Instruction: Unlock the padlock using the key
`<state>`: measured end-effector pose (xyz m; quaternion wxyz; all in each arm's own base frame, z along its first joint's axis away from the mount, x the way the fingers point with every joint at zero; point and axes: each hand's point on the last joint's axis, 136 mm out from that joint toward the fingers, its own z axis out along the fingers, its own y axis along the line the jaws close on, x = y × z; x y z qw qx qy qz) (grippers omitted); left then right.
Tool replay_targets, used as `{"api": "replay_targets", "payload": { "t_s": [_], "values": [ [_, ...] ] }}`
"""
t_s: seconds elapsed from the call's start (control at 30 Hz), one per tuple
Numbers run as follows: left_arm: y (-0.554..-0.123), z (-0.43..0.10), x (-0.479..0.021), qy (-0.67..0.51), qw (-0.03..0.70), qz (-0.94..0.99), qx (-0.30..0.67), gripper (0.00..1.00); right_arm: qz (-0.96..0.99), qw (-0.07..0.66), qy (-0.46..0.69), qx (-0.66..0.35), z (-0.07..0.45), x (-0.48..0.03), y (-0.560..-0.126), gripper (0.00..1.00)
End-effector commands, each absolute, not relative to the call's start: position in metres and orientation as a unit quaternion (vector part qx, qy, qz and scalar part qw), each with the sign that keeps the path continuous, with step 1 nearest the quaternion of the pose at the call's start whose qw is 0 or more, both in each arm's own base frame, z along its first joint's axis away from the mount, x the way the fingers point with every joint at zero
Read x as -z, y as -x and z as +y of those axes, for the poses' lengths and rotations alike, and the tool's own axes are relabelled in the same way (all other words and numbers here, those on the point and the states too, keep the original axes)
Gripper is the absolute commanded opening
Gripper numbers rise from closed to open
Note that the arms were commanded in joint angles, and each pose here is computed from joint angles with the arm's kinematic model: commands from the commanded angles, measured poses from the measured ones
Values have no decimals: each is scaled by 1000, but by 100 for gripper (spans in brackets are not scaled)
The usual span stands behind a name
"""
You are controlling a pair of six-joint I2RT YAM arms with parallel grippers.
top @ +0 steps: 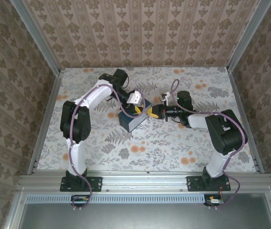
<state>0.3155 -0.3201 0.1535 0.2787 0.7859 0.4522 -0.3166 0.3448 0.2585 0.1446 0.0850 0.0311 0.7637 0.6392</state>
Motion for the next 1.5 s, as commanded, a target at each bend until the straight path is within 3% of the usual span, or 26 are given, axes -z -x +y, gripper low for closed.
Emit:
{"api": "replay_targets", "payload": {
  "t_s": [0.0, 0.33, 0.53, 1.0, 1.47],
  "values": [
    [-298, -316, -157, -787, 268, 442, 338, 20, 757, 95, -25, -646, 261, -149, -358, 0],
    [-305, -315, -156, -782, 268, 453, 335, 19, 751, 102, -32, -652, 262, -157, -357, 8],
    [-305, -315, -156, -781, 269, 455, 332, 19, 749, 106, -31, -654, 263, -158, -354, 0],
    [-306, -310, -159, -783, 272, 448, 335, 19, 773, 104, 10, -626, 241, -155, -328, 0],
    [-301, -312, -162, -786, 278, 432, 345, 19, 767, 106, 52, -631, 258, -169, -340, 0]
  ]
}}
